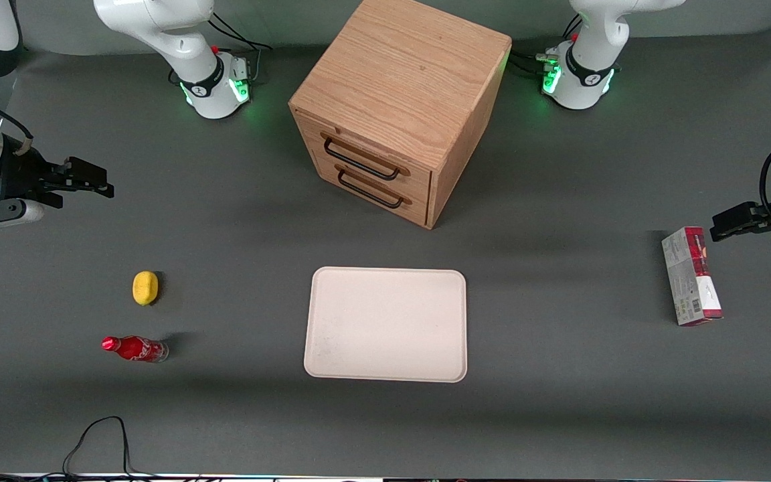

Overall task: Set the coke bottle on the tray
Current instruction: 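Move the open right gripper down toward the red Coca-Cola bottle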

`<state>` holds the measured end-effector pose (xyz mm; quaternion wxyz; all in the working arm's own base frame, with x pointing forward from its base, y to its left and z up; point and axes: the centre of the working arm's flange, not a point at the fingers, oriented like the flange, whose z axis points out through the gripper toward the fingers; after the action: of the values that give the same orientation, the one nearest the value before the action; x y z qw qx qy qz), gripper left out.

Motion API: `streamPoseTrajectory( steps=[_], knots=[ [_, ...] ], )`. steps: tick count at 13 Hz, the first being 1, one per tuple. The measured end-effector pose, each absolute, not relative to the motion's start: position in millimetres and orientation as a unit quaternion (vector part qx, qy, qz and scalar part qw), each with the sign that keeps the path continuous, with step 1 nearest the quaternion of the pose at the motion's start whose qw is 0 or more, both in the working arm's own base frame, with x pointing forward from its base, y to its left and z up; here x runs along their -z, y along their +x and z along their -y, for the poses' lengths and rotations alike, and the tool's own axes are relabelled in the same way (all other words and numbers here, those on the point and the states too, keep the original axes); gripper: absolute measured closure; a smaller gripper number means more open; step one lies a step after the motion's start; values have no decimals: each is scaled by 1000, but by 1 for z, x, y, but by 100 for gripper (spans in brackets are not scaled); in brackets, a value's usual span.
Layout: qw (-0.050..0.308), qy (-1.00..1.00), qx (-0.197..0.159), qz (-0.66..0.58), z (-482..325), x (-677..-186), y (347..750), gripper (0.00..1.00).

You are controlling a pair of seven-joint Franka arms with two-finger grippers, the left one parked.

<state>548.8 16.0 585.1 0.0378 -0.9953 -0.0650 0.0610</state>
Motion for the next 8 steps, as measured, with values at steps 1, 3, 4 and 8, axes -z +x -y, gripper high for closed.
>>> streamPoseTrajectory(
  steps=[1, 3, 4, 8],
  knots=[
    [38, -995, -64, 66, -18, -585, 548, 0],
    [37, -995, -66, 68, -19, -585, 548, 0],
    [37, -995, -67, 68, -19, -585, 548, 0],
    [37, -993, -83, 69, -20, -585, 544, 0]
  ],
)
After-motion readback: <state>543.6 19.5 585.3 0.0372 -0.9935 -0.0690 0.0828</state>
